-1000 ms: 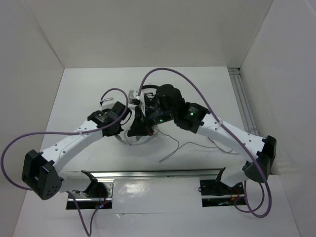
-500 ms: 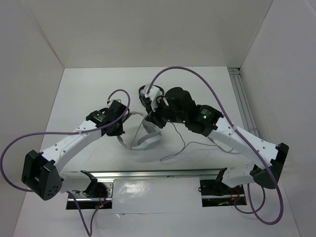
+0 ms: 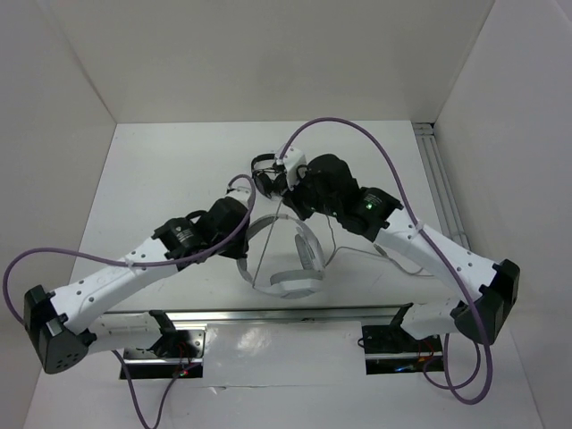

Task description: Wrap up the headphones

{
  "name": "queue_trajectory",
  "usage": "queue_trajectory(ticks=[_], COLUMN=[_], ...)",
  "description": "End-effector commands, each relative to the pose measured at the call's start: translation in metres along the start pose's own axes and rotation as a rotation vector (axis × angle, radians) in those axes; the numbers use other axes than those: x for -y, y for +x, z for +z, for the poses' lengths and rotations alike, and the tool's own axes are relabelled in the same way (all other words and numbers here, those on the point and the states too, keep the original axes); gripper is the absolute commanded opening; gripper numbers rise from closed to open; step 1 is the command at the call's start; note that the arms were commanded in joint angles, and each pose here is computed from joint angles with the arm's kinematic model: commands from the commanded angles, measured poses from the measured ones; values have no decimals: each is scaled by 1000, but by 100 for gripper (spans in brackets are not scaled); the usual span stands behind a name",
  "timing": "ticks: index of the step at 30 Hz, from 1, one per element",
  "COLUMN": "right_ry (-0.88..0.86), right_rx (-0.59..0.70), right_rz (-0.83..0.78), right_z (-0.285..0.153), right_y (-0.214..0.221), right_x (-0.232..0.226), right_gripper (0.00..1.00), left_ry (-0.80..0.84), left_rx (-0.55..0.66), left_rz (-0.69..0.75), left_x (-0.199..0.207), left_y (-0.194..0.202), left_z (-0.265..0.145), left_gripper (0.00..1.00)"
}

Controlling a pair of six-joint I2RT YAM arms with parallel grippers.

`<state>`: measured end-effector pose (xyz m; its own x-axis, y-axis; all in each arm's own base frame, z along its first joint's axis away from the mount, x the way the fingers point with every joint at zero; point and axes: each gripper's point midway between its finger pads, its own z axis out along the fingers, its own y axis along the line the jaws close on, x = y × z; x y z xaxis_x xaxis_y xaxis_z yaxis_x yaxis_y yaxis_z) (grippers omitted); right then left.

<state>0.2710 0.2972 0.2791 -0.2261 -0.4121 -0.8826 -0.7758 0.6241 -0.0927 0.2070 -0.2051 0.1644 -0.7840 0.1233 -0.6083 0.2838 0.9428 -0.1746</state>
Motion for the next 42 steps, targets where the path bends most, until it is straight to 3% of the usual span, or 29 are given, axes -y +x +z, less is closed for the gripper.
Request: queue_trajectory(ticks=[1,6,10,17,18,20,24,29,35,38,40,42], right_ry=[248,292,248,-129,-220,-287,-408,-536,-563,-587,-599,-623], right_rx=[238,273,281,389,410,483,491,487,508,447,458,451], right_rz=[47,114,143,169,175,169,225,272,339,378,378,381], right_z=[-18,-21,-15,5,10,9,20,46,73,93,95,98], right_y=[-54,-52,-50,-54,-51,-60,-46,-28,-2,20,21,29], right_x=[74,96,105,51,36,26,7,-24,-34,-41,-42,-54], right_gripper=[0,0,7,36,47,53,68,72,76,76,67,66], left_ry=[-33,-32,51,125,121,122,118,70,29,-40,-94,-95], left_rx=[-46,-20,45,146,156,179,208,229,267,264,311,354], left_rz=[62,54,38,0,-2,-8,-34,-52,-88,-127,-181,-236], left_x=[-14,-18,-6,6,6,8,10,8,7,1,-11,-17], left_y=[17,16,2,-30,-34,-43,-57,-74,-101,-111,-126,-139], left_z=[-37,-58,-81,-120,-121,-129,-139,-146,-173,-179,-188,-198], left_gripper=[0,0,0,0,0,0,0,0,0,0,0,0])
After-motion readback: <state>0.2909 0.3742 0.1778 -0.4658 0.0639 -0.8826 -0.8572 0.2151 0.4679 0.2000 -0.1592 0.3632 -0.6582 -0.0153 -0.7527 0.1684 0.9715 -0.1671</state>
